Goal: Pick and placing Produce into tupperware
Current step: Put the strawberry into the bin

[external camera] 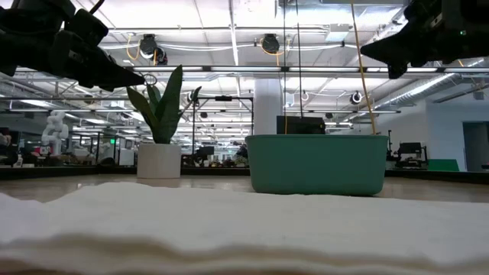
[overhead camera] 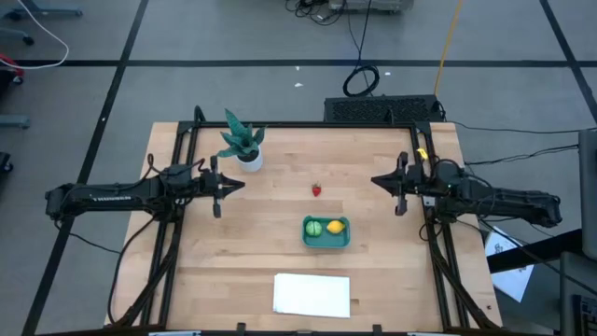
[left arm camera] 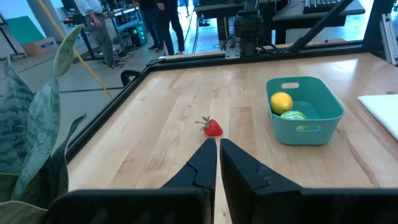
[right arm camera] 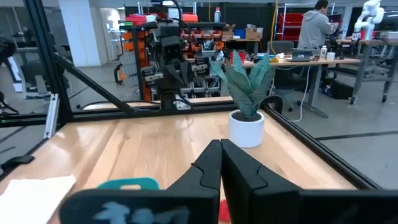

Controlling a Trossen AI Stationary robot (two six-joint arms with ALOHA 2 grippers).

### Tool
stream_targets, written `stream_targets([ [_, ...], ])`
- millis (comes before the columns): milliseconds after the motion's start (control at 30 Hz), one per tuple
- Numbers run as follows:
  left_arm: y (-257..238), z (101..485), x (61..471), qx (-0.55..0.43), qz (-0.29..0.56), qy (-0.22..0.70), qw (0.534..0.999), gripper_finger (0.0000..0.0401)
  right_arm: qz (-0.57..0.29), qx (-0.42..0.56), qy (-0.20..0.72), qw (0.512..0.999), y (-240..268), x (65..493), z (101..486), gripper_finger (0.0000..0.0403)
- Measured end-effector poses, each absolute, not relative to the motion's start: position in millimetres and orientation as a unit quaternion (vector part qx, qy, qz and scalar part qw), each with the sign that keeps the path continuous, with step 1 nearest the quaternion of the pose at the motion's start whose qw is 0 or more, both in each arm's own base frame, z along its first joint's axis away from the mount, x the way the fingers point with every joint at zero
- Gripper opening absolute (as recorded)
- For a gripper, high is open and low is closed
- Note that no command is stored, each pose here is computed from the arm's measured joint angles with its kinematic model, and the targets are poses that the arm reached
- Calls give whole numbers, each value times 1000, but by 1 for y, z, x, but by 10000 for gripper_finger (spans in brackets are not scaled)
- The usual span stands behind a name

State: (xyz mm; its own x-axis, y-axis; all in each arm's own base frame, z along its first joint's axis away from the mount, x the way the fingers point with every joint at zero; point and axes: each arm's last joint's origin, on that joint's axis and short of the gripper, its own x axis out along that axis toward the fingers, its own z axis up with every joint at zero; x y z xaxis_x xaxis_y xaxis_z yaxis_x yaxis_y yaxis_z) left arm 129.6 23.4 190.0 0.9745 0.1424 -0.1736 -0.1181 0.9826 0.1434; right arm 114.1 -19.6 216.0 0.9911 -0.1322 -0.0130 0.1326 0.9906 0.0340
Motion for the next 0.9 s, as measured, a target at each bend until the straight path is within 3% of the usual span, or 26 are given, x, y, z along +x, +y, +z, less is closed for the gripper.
stream_targets([
  [667,24,201,131,54,73,35,995,26,-119,-4,-17,993,-23,115,183,0],
  [900,27,205,130,31,133,11,991,26,-118,-12,-22,993,-23,115,183,0],
])
